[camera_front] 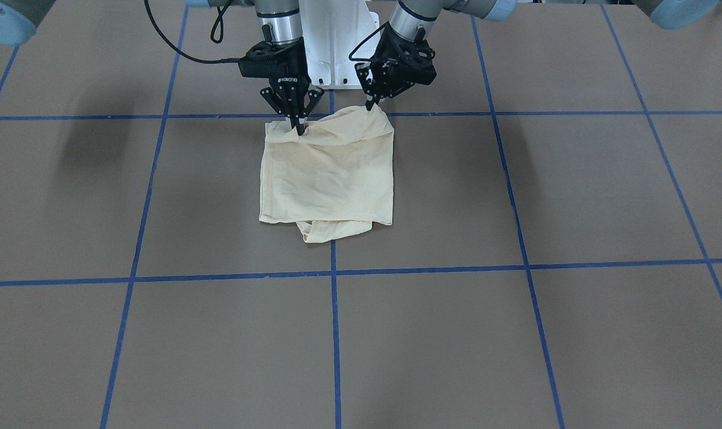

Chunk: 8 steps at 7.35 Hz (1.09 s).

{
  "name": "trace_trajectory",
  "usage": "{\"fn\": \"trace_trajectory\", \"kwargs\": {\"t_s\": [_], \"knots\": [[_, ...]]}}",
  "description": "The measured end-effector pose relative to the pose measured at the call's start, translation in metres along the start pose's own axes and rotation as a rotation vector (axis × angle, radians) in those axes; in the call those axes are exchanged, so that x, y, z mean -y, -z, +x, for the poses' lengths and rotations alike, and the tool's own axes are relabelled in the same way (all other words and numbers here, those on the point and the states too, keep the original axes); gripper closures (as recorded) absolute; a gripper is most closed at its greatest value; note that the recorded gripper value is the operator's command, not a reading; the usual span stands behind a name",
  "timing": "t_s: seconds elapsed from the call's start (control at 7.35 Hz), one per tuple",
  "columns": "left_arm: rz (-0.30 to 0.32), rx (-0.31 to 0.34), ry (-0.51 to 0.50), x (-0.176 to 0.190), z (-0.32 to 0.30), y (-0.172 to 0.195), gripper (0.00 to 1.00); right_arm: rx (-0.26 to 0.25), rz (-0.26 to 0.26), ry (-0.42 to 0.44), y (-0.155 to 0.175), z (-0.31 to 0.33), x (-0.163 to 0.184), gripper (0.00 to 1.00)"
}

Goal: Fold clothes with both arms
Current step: 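Lift the near end with both grippers and fold it toward the far end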

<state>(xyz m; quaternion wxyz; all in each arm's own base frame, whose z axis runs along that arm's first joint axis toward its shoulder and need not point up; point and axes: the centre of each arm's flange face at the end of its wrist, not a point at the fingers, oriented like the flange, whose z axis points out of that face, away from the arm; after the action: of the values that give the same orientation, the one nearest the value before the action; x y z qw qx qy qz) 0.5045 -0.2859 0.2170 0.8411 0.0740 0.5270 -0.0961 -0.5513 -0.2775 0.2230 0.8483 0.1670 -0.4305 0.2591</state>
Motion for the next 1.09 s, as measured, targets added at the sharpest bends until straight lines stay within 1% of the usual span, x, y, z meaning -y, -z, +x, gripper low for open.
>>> {"fn": "trace_trajectory", "kwargs": {"t_s": [0.27,0.41,0.68,0.95,1.09], "knots": [[0.081,0.035,-0.035,0.057,-0.004,-0.009,1.00,-0.013,0.054,-0.010,-0.031,-0.005,0.034,1.00],[0.108,0.052,-0.041,0.078,-0.004,-0.014,1.00,-0.028,0.065,-0.012,-0.044,-0.012,0.044,1.00],[0.129,0.094,-0.041,0.100,-0.007,-0.036,1.00,-0.058,0.074,-0.001,-0.079,-0.033,0.053,1.00],[0.130,0.120,-0.042,0.105,-0.011,-0.052,1.00,-0.049,0.074,0.024,-0.099,-0.038,0.058,1.00],[0.131,0.124,-0.043,0.106,-0.013,-0.057,0.40,-0.048,0.065,0.030,-0.101,-0.039,0.062,0.11]]}}
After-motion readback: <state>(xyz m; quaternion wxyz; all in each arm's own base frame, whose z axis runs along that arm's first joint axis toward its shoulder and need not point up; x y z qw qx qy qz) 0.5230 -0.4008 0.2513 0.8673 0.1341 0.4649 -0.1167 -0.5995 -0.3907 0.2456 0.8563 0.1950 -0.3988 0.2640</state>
